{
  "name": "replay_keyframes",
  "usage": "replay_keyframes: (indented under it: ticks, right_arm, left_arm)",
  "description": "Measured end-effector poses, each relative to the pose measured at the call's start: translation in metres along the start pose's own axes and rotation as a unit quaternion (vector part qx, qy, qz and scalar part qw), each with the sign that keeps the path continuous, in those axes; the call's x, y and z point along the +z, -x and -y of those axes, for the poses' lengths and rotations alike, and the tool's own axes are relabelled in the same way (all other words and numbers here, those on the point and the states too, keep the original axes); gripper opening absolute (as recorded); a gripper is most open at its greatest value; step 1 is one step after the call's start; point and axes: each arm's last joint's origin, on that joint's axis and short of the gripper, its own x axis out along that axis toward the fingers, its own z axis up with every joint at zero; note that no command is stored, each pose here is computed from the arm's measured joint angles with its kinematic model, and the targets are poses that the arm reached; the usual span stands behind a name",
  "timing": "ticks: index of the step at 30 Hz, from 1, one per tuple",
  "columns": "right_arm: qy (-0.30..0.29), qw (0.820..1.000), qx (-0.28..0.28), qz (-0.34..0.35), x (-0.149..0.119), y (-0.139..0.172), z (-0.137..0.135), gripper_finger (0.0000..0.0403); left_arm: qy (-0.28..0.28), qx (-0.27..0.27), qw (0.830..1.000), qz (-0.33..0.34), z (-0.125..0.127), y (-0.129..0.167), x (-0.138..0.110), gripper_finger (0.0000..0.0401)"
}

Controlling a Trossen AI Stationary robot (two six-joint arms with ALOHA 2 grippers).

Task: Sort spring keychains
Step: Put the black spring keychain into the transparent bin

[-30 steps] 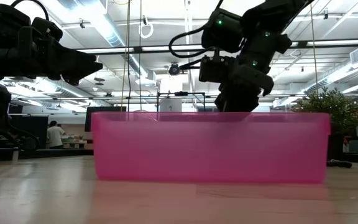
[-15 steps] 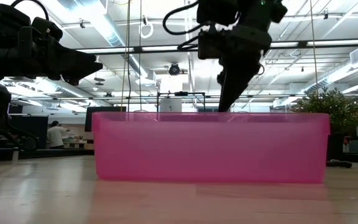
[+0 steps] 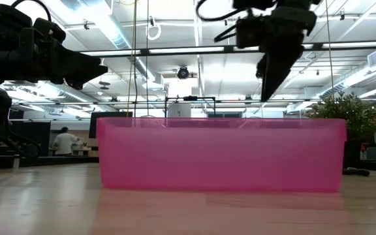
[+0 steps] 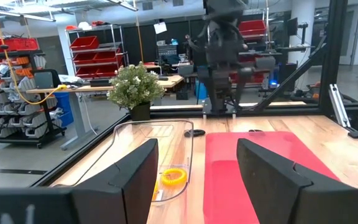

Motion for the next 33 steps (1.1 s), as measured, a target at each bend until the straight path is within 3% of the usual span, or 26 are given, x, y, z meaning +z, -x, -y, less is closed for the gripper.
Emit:
replay_keyframes:
  ticks: [4,10,15,20,28,33]
  right_arm:
    - [-0.029,0.997,-0.043,0.055,-0.027,0.016,0.007,0.019]
    - [-0.164,0.976,-0.107,0.09,-0.073,0.028,0.02,0.019]
    - [-0.275,0.95,-0.131,0.064,-0.099,0.021,0.033,0.019]
    - [-0.346,0.924,-0.161,0.022,-0.113,0.013,0.05,0.019]
    - [-0.395,0.903,-0.171,-0.002,-0.127,-0.003,0.072,0.019]
    - [-0.427,0.895,-0.125,-0.027,-0.142,-0.021,0.083,0.019]
  left_arm:
    - [0.0,0.0,1.0,0.0,0.0,0.0,0.0,0.0222]
    - [0.0,0.0,1.0,0.0,0.0,0.0,0.0,0.0222]
    - [0.0,0.0,1.0,0.0,0.0,0.0,0.0,0.0222]
    - [0.0,0.0,1.0,0.0,0.0,0.0,0.0,0.0222]
    - [0.0,0.0,1.0,0.0,0.0,0.0,0.0,0.0222]
    - [0.0,0.0,1.0,0.0,0.0,0.0,0.0,0.0222]
